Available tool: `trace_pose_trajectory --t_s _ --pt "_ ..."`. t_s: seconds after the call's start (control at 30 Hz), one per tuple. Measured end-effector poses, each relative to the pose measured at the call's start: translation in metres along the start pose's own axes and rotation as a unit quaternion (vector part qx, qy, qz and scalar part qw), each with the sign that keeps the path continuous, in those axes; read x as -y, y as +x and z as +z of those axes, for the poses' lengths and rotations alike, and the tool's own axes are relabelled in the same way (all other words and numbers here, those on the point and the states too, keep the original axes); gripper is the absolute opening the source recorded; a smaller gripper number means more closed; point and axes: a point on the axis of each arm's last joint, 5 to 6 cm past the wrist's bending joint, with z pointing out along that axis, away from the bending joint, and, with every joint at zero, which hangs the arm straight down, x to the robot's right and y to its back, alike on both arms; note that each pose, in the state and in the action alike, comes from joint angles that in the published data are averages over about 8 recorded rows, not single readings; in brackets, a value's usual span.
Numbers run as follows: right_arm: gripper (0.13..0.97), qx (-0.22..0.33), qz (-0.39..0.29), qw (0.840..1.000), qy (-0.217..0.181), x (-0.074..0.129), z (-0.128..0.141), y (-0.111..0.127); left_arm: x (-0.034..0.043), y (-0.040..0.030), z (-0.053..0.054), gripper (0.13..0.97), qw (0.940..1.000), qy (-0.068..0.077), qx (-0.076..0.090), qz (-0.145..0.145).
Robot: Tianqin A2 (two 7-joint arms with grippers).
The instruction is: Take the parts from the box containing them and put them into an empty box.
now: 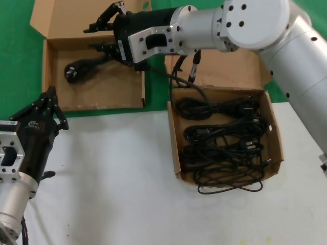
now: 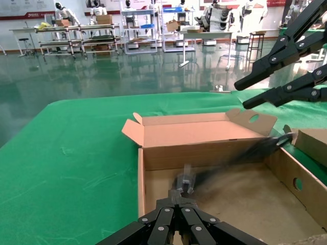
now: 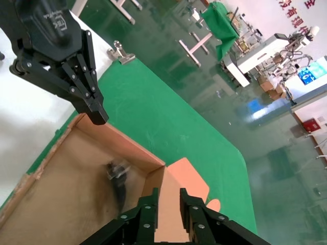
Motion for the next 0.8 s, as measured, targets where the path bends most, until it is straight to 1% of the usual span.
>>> trace_pose_trajectory --t_s 0.13,0.2,0.37,0.4,0.53,0.67,0.8 --pt "0.234 -0.008 -0.001 1.000 -0.001 -0.001 0.002 -0.003 0.0000 0.0000 0.000 0.145 1.0000 0.000 0.000 0.000" --pt "0.262 -0.014 0.000 1.000 -0.001 -0.002 0.000 -0.003 0.0000 0.0000 0.000 0.145 1.0000 0.000 0.000 0.000" --pt "0.332 -0.035 0.010 0.999 -0.007 -0.008 -0.015 -0.002 0.0000 0.0000 0.000 0.145 1.0000 0.000 0.000 0.000" --pt "0.346 -0.040 0.013 0.999 -0.009 -0.010 -0.019 -0.002 0.0000 0.0000 0.000 0.145 1.0000 0.000 0.000 0.000" --pt "0.346 -0.066 0.028 0.997 -0.022 -0.020 -0.042 -0.003 0.0000 0.0000 0.000 0.145 1.0000 0.000 0.000 0.000" --pt "0.434 -0.098 0.044 0.993 -0.039 -0.030 -0.071 -0.008 0.0000 0.0000 0.000 0.145 1.0000 0.000 0.000 0.000" --pt "0.523 -0.131 0.061 0.988 -0.053 -0.036 -0.101 -0.017 0.0000 0.0000 0.000 0.145 1.0000 0.000 0.000 0.000"
